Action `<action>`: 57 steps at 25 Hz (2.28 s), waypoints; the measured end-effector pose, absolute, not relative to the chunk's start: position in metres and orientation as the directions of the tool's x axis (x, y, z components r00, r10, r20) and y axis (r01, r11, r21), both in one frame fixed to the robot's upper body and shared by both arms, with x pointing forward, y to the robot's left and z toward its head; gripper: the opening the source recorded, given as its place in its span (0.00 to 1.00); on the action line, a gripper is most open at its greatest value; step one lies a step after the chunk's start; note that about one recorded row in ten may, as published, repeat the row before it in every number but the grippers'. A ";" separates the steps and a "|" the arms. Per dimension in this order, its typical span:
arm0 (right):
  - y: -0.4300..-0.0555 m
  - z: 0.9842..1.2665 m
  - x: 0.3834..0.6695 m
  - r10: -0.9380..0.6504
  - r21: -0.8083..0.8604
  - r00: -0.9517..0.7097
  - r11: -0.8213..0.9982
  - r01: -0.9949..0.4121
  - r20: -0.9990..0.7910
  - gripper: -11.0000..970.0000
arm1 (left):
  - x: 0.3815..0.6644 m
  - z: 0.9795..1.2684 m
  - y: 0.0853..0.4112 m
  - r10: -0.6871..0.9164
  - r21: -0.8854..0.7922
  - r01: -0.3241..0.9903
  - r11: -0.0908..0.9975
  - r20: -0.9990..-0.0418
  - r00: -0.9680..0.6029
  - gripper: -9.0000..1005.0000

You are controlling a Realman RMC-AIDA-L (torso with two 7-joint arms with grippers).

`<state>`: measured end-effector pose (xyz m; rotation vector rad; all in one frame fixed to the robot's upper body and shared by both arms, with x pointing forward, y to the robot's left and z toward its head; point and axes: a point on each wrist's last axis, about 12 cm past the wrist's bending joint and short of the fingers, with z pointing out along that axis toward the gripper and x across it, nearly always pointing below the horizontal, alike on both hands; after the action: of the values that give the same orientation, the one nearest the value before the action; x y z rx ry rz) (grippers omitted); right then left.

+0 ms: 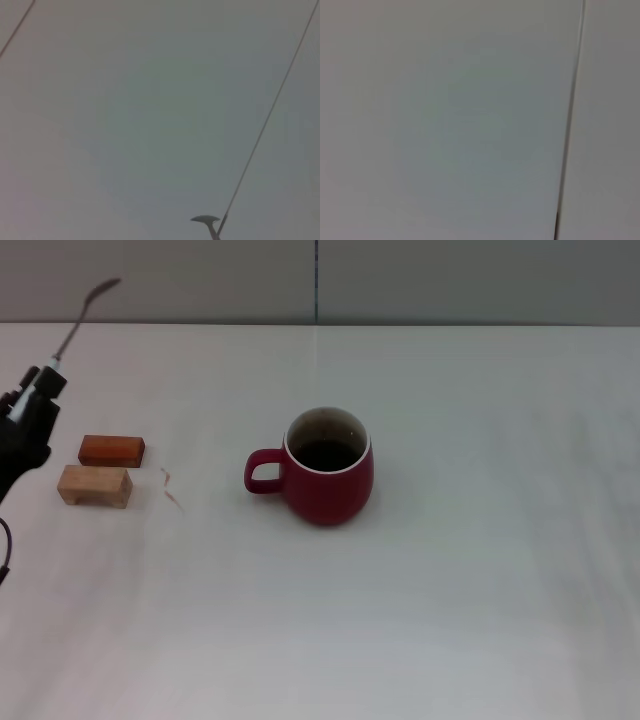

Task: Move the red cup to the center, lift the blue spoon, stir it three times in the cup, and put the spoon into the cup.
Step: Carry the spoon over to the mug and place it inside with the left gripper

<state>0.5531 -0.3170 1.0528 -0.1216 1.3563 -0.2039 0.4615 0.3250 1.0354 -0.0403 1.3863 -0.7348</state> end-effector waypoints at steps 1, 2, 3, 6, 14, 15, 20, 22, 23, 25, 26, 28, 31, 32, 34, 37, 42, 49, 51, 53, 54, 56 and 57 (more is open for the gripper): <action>-0.317 1.053 0.553 -0.216 -0.205 0.198 0.976 0.076 -0.956 0.76 | 0.462 1.035 0.325 -0.491 -0.439 0.446 0.780 -0.871 0.002 0.18; -0.318 1.053 0.553 -0.217 -0.206 0.197 0.976 0.077 -0.956 0.76 | 0.463 1.039 0.329 -0.499 -0.442 0.455 0.773 -0.867 0.006 0.18; -0.318 1.052 0.553 -0.218 -0.207 0.196 0.975 0.079 -0.956 0.76 | 0.467 1.051 0.339 -0.515 -0.443 0.484 0.755 -0.857 0.019 0.18; -0.318 1.052 0.553 -0.218 -0.206 0.196 0.975 0.081 -0.956 0.76 | 0.473 1.072 0.352 -0.533 -0.427 0.544 0.723 -0.845 0.045 0.18; -0.321 1.052 0.551 -0.225 -0.212 0.193 0.973 0.086 -0.955 0.76 | 0.491 1.130 0.384 -0.529 -0.349 0.677 0.648 -0.846 0.070 0.18; -0.321 1.052 0.551 -0.226 -0.213 0.193 0.973 0.086 -0.955 0.76 | 0.493 1.139 0.385 -0.519 -0.326 0.701 0.635 -0.852 0.074 0.18; -0.321 1.052 0.551 -0.226 -0.213 0.194 0.973 0.087 -0.954 0.76 | 0.500 1.183 0.383 -0.433 -0.195 0.794 0.576 -0.896 0.094 0.18; -0.321 1.052 0.551 -0.226 -0.213 0.195 0.973 0.086 -0.954 0.76 | 0.501 1.196 0.382 -0.399 -0.149 0.811 0.565 -0.911 0.110 0.18; -0.321 1.052 0.551 -0.226 -0.213 0.195 0.973 0.086 -0.954 0.76 | 0.501 1.196 0.382 -0.399 -0.149 0.811 0.565 -0.911 0.110 0.18; -0.321 1.052 0.552 -0.226 -0.213 0.195 0.973 0.086 -0.954 0.76 | 0.502 1.208 0.380 -0.367 -0.106 0.824 0.556 -0.921 0.129 0.18; -0.321 1.052 0.552 -0.226 -0.213 0.194 0.973 0.085 -0.955 0.76 | 0.502 1.213 0.380 -0.354 -0.088 0.829 0.552 -0.925 0.138 0.18; -0.320 1.052 0.552 -0.226 -0.213 0.193 0.973 0.085 -0.955 0.76 | 0.503 1.225 0.378 -0.319 -0.049 0.836 0.547 -0.935 0.154 0.18; -0.320 1.052 0.552 -0.226 -0.213 0.192 0.973 0.085 -0.955 0.76 | 0.507 1.240 0.373 -0.251 0.003 0.843 0.538 -0.954 0.164 0.18; -0.321 1.052 0.552 -0.226 -0.213 0.191 0.973 0.085 -0.955 0.76 | 0.509 1.246 0.371 -0.222 0.024 0.845 0.534 -0.961 0.168 0.18; -0.321 1.052 0.552 -0.226 -0.213 0.190 0.973 0.086 -0.956 0.76 | 0.514 1.255 0.366 -0.165 0.057 0.849 0.525 -0.972 0.167 0.18; -0.321 1.051 0.551 -0.226 -0.213 0.187 0.973 0.088 -0.956 0.76 | 0.525 1.269 0.356 -0.068 0.101 0.848 0.520 -0.985 0.160 0.18; -0.323 1.050 0.549 -0.226 -0.212 0.183 0.973 0.093 -0.957 0.76 | 0.536 1.285 0.344 0.044 0.151 0.846 0.512 -0.988 0.150 0.18; -0.324 1.049 0.547 -0.227 -0.212 0.179 0.973 0.095 -0.957 0.76 | 0.540 1.298 0.331 0.149 0.209 0.845 0.492 -0.977 0.154 0.18; -0.324 1.049 0.547 -0.227 -0.212 0.178 0.973 0.095 -0.958 0.76 | 0.540 1.307 0.323 0.197 0.239 0.849 0.471 -0.967 0.163 0.18; -0.324 1.049 0.547 -0.227 -0.212 0.179 0.973 0.095 -0.957 0.76 | 0.540 1.309 0.321 0.208 0.249 0.850 0.464 -0.963 0.169 0.18; -0.324 1.049 0.547 -0.227 -0.212 0.179 0.973 0.095 -0.957 0.76 | 0.540 1.310 0.320 0.217 0.256 0.851 0.458 -0.961 0.173 0.18; -0.324 1.049 0.547 -0.226 -0.212 0.179 0.973 0.095 -0.957 0.76 | 0.539 1.312 0.317 0.232 0.268 0.853 0.447 -0.956 0.179 0.18; -0.324 1.049 0.548 -0.226 -0.212 0.180 0.973 0.094 -0.957 0.76 | 0.539 1.315 0.312 0.260 0.284 0.855 0.433 -0.948 0.183 0.18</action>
<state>0.5477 -0.3238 1.0490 -0.1134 1.3723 -0.2274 0.5393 0.3119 1.3153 1.0919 1.3645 -0.5670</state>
